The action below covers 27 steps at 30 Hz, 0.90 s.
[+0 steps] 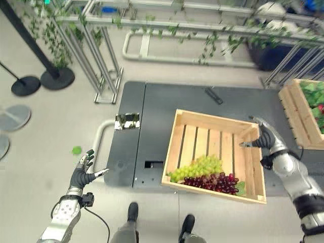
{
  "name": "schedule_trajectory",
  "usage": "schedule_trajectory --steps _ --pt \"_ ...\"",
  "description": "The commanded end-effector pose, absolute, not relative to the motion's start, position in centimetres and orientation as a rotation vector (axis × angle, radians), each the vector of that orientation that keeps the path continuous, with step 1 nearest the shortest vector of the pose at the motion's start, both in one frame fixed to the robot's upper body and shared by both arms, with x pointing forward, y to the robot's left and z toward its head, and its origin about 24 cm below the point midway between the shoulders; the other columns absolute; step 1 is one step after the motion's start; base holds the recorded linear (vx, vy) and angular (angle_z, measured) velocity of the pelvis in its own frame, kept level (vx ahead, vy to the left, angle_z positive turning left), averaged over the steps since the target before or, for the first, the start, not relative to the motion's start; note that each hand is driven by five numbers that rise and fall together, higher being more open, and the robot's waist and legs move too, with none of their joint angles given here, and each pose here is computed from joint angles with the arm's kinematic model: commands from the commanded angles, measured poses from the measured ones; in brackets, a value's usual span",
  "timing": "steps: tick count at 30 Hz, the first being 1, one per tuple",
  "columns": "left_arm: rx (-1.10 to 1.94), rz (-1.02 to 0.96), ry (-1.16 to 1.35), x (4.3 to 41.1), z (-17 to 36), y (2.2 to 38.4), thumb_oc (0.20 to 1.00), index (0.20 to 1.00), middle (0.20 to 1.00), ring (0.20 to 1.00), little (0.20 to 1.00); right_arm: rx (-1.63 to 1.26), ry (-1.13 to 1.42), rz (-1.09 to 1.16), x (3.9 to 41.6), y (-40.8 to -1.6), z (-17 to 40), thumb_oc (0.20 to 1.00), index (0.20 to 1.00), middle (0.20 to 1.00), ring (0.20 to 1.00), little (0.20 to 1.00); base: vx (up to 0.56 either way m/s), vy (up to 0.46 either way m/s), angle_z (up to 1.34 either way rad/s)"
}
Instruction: Pick up the fruits from the basket on one side to the basket on the other side
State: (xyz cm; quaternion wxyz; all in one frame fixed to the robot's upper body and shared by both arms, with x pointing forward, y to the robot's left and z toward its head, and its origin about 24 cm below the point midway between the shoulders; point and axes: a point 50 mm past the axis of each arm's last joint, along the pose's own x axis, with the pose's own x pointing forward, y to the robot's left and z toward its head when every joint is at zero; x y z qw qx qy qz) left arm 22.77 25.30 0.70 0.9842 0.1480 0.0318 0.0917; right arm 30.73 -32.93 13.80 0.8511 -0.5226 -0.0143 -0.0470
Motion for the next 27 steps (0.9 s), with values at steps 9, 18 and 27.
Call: schedule_trajectory --steps 9,18,27 --pt "0.263 0.231 -0.289 26.0 8.3 25.5 1.0 1.0 1.0 1.0 1.0 -1.375 -0.181 0.018 33.9 -29.3 19.2 1.0 1.0 1.0 1.0 1.0 -0.08 -0.039 0.11" --pt "0.212 0.26 -0.369 27.4 10.2 25.0 1.0 1.0 1.0 1.0 1.0 -1.37 -0.185 0.032 35.4 -27.6 19.1 1.0 1.0 1.0 1.0 1.0 -0.03 -0.013 0.04" --pt "0.171 0.277 -0.41 27.8 11.1 24.7 1.0 1.0 1.0 1.0 1.0 -1.473 -0.062 0.137 35.2 -28.1 17.2 1.0 1.0 1.0 1.0 1.0 -0.01 -0.002 0.0"
